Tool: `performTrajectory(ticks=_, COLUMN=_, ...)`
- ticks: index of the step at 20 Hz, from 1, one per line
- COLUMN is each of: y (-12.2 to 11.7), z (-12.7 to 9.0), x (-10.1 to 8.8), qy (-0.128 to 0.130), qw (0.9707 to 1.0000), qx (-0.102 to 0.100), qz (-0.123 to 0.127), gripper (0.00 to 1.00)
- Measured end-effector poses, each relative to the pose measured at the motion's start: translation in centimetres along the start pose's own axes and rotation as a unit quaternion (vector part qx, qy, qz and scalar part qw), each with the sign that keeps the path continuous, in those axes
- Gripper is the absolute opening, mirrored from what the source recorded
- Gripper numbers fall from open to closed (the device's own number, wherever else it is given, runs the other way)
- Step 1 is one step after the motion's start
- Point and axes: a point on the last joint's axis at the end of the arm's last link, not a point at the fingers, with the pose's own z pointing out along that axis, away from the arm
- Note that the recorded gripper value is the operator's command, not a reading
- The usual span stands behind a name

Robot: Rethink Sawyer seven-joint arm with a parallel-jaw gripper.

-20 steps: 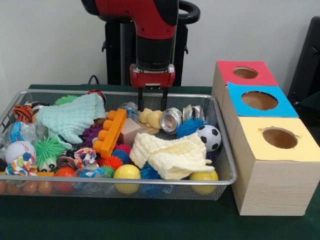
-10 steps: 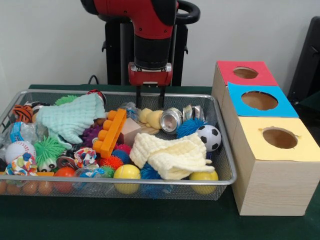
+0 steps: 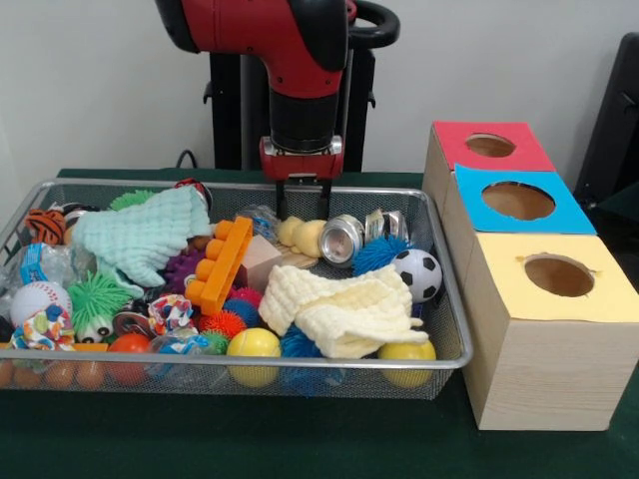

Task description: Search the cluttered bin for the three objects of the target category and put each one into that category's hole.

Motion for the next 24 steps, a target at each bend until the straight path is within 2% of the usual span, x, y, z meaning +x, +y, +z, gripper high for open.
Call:
performTrajectory(ticks=8, y=-0.2, z=0.6, x=0.0, qy=-0.009, qw=0.9998, qx=-0.016, qz=-0.013, gripper=1.00)
performTrajectory(ticks=15, y=0.6, z=0.4, x=0.0, qy=-0.027, qw=0.9983, qx=-0.009, qz=-0.052, gripper=1.00)
performTrajectory(ticks=24, y=3.6, z=-0.7, x=-0.4, qy=-0.036, qw=0.9941, qx=0.004, qz=-0.102, gripper=1.00)
